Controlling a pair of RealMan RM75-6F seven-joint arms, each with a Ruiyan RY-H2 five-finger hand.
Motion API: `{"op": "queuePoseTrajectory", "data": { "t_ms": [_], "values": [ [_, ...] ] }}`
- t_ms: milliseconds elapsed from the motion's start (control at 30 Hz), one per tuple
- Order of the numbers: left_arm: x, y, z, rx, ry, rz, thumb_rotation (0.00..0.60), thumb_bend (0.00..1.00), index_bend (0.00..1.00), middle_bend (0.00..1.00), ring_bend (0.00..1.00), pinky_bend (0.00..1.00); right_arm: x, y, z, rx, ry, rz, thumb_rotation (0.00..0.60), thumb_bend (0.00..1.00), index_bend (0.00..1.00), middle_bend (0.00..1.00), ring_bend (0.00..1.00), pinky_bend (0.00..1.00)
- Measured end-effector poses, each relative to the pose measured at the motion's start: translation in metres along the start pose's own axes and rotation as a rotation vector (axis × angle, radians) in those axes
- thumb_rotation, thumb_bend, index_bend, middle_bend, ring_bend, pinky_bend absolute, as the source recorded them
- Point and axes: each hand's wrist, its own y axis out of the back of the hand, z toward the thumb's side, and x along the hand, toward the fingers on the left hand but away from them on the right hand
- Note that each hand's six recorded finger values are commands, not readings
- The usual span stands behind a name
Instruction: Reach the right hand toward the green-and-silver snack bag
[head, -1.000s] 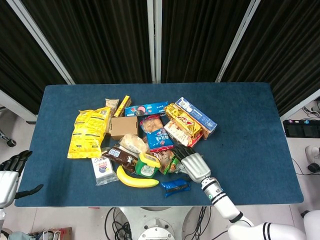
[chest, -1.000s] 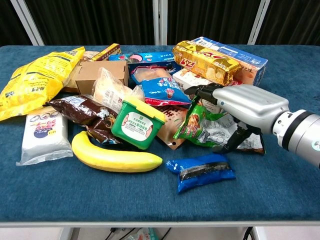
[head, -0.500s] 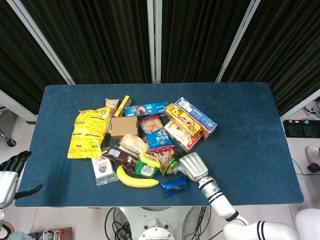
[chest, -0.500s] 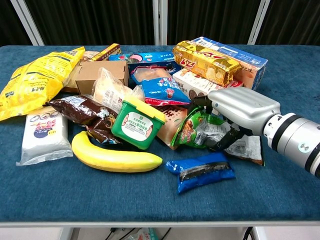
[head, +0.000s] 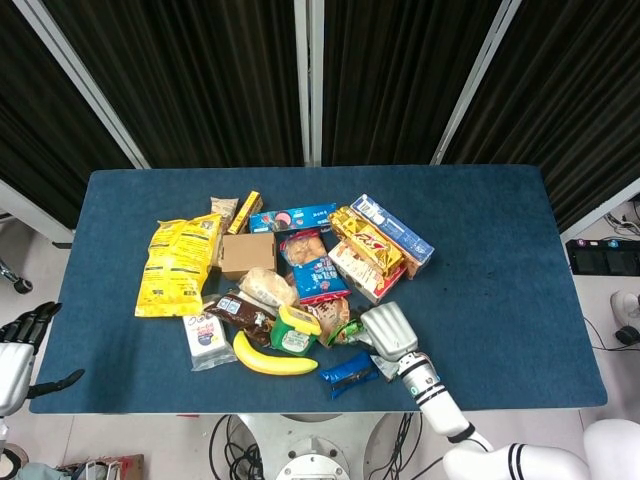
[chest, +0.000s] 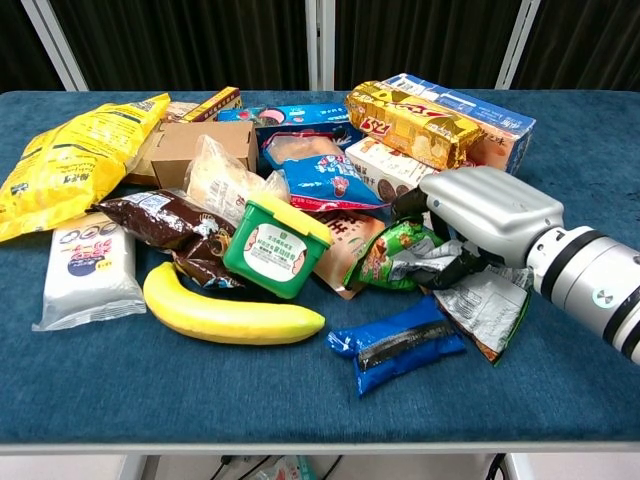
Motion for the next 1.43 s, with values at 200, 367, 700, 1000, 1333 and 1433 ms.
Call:
{"op": "queuePoseTrajectory", "data": {
  "t_ms": [200,367,700,1000,1333,1433],
  "values": [
    [0.0,0.001,0.0,-0.002,-0.002,0.004,0.469,0.0,0.11,0.1,0.13,0.27,0.007,0.021,-0.005,-0.014,0.007,-0.064,0.6,0.44,0.81,0.64,0.66,0.87],
    [0.0,0.001,0.001,0.0,-0.004,0.004,0.468,0.0,0.11,0.1,0.13,0.27,0.011,0.058,-0.007,-0.064,0.017,-0.149,0.6,0.47,0.82,0.64,0.67,0.87],
    [0.0,0.002,0.007,0.007,-0.011,0.01,0.471,0.0,0.11,0.1,0.13,0.27,-0.018,0.137,0.016,-0.196,0.062,-0.342,0.6,0.45,0.81,0.64,0.67,0.88],
    [-0.002,0.002,0.004,0.01,-0.001,0.005,0.471,0.0,0.11,0.1,0.13,0.27,-0.051,0.151,0.044,-0.262,0.07,-0.393,0.6,0.48,0.81,0.65,0.67,0.88],
    [-0.004,0.005,0.003,0.015,0.003,0.01,0.47,0.0,0.11,0.1,0.13,0.27,-0.054,0.148,0.048,-0.26,0.082,-0.392,0.6,0.48,0.81,0.65,0.67,0.88],
    [-0.004,0.006,0.003,0.015,0.003,0.015,0.468,0.0,0.11,0.1,0.13,0.27,-0.054,0.148,0.048,-0.254,0.084,-0.392,0.6,0.48,0.81,0.65,0.67,0.88]
  ]
}}
